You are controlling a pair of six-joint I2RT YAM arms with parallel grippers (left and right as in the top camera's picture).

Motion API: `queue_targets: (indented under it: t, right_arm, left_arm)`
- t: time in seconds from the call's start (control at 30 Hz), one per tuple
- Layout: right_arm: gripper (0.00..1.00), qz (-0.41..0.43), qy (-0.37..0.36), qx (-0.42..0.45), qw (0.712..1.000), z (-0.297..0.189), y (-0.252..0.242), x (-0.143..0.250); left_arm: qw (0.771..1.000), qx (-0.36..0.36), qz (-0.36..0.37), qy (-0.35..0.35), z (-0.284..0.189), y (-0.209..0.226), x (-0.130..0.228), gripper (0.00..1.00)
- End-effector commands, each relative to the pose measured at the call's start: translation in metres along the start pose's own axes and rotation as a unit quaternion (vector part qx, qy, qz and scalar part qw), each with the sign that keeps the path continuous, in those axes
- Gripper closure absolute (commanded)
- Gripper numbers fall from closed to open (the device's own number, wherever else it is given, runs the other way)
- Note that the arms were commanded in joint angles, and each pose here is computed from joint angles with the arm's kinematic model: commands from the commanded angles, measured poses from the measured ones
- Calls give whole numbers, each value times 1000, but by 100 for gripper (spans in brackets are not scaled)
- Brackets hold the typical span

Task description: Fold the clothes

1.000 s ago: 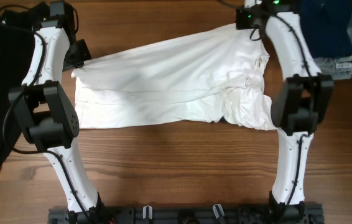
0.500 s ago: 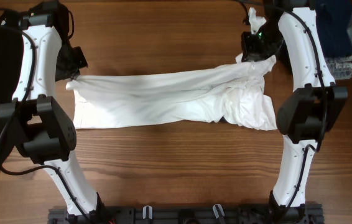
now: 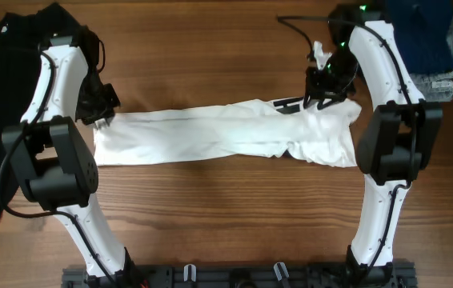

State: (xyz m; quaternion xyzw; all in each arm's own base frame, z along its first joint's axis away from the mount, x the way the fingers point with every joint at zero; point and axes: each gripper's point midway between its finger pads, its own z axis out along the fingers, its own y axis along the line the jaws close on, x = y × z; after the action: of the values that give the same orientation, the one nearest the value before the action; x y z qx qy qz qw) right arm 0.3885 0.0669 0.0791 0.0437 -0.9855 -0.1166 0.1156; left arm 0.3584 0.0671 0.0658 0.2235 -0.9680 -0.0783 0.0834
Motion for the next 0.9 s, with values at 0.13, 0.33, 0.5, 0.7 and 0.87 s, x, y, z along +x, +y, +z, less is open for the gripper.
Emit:
queue_targets:
  t: [0.13, 0.33, 0.5, 0.7, 0.87]
  right_arm:
    - [28, -12, -46, 7, 999, -10, 2, -15]
    - [27, -58, -113, -13, 992, -42, 18, -37]
    - [20, -126, -152, -79, 977, -60, 48, -43]
    - [20, -154, -160, -93, 971, -61, 58, -45]
    - [20, -159, -167, -92, 969, -62, 61, -48]
  left_arm:
    - [1000, 9, -12, -16, 1, -2, -5, 13]
    - [1000, 19, 8, -15, 2, 4, -9, 7]
    - [996, 50, 70, -14, 3, 0, -11, 4]
    - [993, 74, 83, -36, 3, 0, -24, 0]
    - [986, 103, 133, -10, 24, -11, -15, 3]
